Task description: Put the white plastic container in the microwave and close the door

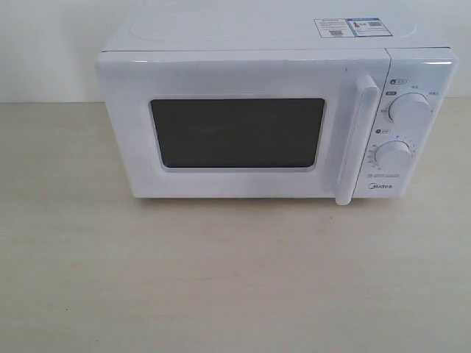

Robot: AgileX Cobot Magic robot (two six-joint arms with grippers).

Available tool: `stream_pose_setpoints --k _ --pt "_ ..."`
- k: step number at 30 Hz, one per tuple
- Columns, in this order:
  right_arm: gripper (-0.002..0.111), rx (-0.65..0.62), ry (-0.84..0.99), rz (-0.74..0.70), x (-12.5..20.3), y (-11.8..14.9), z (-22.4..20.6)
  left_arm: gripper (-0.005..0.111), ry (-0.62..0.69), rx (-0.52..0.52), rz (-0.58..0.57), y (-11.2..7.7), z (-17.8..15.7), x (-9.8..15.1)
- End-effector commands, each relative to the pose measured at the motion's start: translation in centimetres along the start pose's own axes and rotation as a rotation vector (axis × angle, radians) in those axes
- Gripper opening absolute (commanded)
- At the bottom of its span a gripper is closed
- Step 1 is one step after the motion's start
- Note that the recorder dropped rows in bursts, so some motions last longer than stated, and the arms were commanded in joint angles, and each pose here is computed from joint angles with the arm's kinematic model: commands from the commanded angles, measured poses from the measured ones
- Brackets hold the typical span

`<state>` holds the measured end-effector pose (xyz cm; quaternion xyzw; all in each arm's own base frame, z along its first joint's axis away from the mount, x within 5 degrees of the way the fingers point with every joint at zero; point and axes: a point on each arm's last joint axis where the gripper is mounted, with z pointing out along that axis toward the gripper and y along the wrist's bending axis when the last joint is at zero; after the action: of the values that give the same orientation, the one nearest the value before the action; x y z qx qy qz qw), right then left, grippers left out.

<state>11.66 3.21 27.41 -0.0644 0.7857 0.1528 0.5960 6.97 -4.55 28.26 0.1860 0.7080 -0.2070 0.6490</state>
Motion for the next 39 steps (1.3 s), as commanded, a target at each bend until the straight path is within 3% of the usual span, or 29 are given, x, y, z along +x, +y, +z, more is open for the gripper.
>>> stream_pose_setpoints --k 1,4,12,19,26,33,39 --pt "0.000 0.014 -0.010 -0.001 0.0 -0.1 -0.1 0.004 -0.010 -0.004 0.000 0.0 -0.1 0.0" --pt "0.000 0.030 0.006 -0.005 0.2 -0.2 -0.6 0.004 -0.010 -0.004 0.000 0.0 -0.1 0.0" --pt "0.000 0.214 -0.019 0.057 1.4 -1.6 -2.4 0.004 -0.010 -0.004 0.000 0.0 -0.1 0.0" --pt "0.000 0.215 -0.192 -0.061 3.6 -1.7 -3.9 0.004 -0.010 -0.004 0.000 0.0 -0.1 0.0" --pt "0.000 0.214 -0.250 -0.098 6.1 -1.7 -4.7 0.004 -0.010 -0.004 0.000 0.0 -0.1 0.0" --pt "0.000 0.214 -0.260 -0.114 8.1 -2.0 -4.7 0.004 -0.010 -0.004 0.000 0.0 -0.1 0.0" --pt "0.000 0.222 -0.118 -0.117 9.4 -2.1 -4.5 0.004 -0.010 -0.003 -0.002 0.0 -0.1 0.0"
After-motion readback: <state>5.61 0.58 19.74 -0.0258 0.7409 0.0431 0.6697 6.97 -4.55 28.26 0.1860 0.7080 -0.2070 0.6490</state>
